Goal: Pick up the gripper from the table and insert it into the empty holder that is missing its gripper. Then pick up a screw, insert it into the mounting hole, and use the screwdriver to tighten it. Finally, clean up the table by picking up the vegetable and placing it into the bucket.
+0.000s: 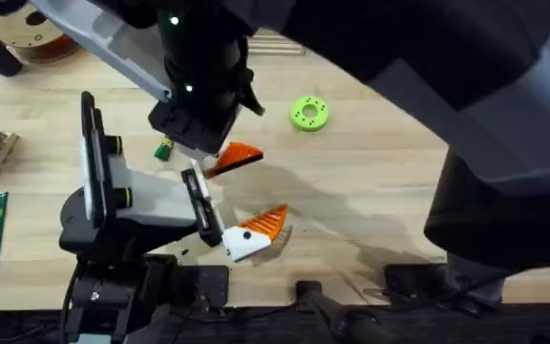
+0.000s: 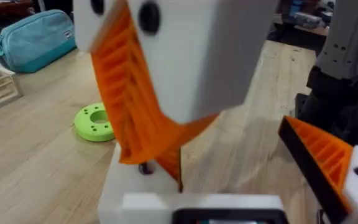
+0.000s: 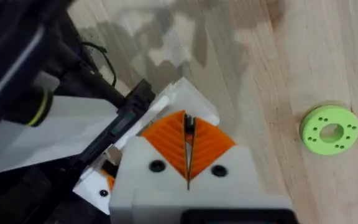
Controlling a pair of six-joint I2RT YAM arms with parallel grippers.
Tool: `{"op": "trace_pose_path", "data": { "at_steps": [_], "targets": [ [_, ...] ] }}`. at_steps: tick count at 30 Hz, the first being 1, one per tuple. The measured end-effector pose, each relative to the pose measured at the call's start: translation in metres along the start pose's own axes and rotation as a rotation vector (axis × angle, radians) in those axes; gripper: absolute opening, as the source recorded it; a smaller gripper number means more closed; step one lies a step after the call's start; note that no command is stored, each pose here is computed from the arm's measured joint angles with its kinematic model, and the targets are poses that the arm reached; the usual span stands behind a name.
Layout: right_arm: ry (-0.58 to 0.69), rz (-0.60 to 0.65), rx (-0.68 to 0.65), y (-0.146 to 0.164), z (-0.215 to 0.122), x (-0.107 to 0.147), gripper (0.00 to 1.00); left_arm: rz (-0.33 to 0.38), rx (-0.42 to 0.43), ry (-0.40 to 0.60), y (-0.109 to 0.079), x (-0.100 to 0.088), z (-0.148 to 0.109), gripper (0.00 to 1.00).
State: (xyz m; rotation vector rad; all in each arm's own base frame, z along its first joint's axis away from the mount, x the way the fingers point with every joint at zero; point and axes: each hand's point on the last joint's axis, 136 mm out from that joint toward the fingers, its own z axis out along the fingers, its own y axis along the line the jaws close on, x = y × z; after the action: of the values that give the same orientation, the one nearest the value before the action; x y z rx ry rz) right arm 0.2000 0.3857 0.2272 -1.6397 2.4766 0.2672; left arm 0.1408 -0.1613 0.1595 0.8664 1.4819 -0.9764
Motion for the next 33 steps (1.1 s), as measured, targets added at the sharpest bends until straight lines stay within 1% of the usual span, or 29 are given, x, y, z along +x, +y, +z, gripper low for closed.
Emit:
{"op": "trace_pose_path", "data": {
  "at_steps": [15,33],
  "targets": [
    [0.020,0.000,-0.002,0.0012,-0.0005,0.0051,0.006,0.000,0.000,0.000,0.0000,0.0000,0.0000,0.985],
    [0.013,0.000,-0.002,0.0017,-0.0058,0.0052,0.006,0.004,0.000,0.000,0.0000,-0.0001,0.0000,0.985]
  ]
}}
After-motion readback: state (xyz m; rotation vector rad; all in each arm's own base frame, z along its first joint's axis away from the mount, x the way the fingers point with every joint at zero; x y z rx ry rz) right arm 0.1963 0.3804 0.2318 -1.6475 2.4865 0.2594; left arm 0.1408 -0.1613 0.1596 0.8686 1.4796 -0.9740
